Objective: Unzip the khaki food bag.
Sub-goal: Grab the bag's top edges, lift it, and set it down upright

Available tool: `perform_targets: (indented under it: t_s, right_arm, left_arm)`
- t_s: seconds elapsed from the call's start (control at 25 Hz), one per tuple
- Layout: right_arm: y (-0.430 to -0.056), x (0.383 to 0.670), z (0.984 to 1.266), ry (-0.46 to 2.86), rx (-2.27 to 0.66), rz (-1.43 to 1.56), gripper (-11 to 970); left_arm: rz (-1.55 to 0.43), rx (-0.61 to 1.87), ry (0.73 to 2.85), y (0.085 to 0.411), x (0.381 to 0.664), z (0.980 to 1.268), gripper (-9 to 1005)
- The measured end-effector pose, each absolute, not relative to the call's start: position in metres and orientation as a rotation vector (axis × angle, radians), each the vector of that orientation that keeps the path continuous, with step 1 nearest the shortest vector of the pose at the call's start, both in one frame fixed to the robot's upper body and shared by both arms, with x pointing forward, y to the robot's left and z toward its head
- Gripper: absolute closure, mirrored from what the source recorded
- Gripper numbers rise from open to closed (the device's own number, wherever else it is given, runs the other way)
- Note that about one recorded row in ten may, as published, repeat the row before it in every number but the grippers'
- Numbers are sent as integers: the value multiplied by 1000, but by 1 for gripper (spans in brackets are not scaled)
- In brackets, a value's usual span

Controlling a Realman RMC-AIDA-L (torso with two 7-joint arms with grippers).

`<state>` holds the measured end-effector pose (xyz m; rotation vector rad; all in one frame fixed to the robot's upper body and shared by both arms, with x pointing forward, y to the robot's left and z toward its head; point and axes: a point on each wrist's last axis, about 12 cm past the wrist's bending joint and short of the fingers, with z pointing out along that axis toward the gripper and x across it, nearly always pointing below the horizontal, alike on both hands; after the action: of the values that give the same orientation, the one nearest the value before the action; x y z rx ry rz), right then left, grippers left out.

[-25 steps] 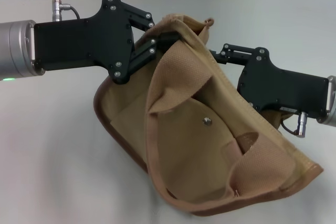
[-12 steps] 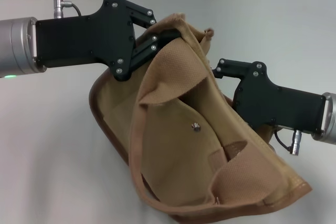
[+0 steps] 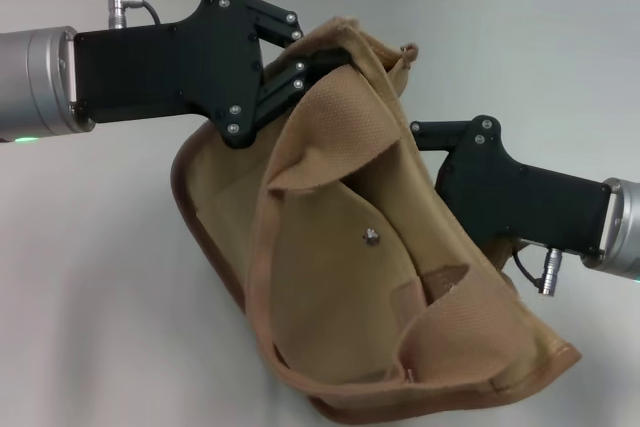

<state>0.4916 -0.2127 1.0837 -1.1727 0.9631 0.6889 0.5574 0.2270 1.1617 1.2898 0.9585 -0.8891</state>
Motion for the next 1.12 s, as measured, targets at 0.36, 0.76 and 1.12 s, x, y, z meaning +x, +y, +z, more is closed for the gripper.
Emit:
perform_targets:
  t_s: [0.36, 0.76, 1.12]
  right_arm:
    - [-211, 502, 1088, 977, -1132, 660, 625]
    - [-208, 506, 1083, 1034, -1136, 652, 833]
    - [-257, 471, 1073, 1071, -1026, 636, 957]
  left_arm:
    - [-884, 1290, 960, 226, 559, 1162, 946]
    - [-869, 1283, 969, 226, 561, 1162, 946]
    - [-832, 1257, 985, 224, 568, 1164, 945]
